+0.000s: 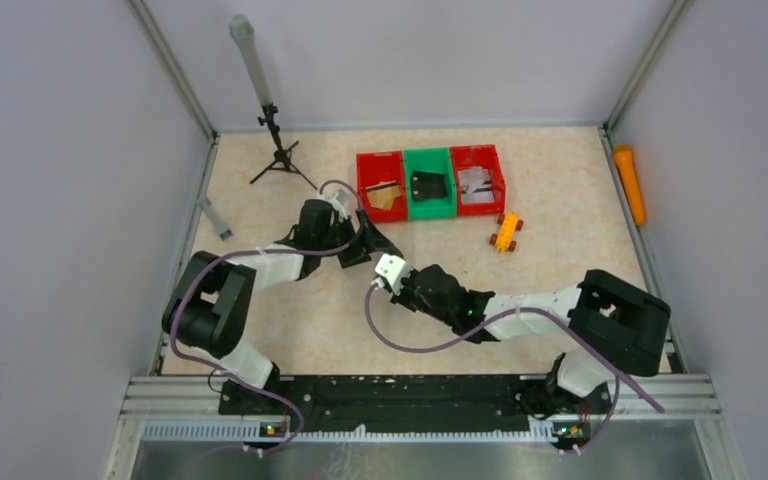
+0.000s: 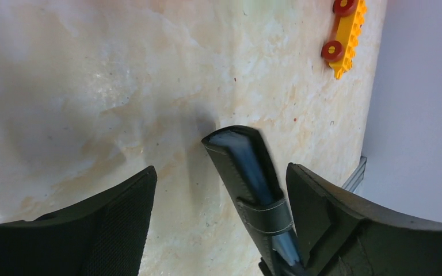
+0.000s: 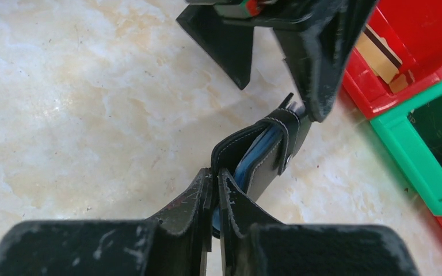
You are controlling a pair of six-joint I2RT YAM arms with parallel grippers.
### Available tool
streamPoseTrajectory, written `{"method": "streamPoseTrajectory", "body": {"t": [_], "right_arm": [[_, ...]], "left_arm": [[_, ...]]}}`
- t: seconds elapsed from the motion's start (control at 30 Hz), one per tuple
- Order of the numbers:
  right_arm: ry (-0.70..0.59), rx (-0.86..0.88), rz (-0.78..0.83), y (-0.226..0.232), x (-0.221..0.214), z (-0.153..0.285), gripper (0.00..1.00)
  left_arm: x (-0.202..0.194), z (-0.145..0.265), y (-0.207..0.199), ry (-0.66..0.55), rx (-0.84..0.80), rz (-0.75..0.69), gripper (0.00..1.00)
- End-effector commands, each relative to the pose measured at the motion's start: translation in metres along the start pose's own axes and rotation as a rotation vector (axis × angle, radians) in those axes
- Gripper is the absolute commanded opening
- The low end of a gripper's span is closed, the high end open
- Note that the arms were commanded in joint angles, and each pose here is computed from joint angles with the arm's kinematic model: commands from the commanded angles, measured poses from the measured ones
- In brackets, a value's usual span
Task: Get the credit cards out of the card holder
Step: Open the card holder at the center of the board.
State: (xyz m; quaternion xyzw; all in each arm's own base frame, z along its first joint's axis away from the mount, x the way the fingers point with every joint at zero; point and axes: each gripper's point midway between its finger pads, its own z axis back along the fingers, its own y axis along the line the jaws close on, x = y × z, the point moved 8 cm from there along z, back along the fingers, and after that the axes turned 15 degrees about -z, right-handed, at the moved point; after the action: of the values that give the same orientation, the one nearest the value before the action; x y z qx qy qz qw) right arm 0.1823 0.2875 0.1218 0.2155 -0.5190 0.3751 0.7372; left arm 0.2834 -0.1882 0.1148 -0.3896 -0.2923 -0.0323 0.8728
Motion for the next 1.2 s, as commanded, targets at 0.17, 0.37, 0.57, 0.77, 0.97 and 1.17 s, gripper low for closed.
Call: {"method": "streamPoseTrajectory", "body": {"t": [0.17,0.37,0.57,0.77,0.97,1.17], "right_arm": [[0.007,0.055,0.001,0.015,0.012,-0.012,0.44],[-0.118,0.031,-0.102,0.005,0.025,0.01,0.53],[-0.084,-0.086,-0.384,-0.042,0.025,0.004,0.54],[0.114,-0.082,-0.713,-0.09,-0.007,-0.021,0.47],[0.234,0.04,-0.837,-0.096,-0.024,-0.041,0.52],[0.278,0.1,-0.875,-0.09,-0.03,-0.049,0.52]], "left_arm": [[0.016,0.007,-0.005,-0.066,0.023,-0.055,0.87],[0.016,0.005,-0.005,-0.052,0.024,-0.049,0.86],[0.018,0.01,0.001,-0.056,0.126,-0.064,0.7],[0.019,0.012,0.006,-0.031,0.198,-0.076,0.62],[0.015,-0.003,0.014,0.044,0.181,-0.049,0.59],[0.014,-0.009,0.015,0.065,0.15,-0.054,0.52]]}}
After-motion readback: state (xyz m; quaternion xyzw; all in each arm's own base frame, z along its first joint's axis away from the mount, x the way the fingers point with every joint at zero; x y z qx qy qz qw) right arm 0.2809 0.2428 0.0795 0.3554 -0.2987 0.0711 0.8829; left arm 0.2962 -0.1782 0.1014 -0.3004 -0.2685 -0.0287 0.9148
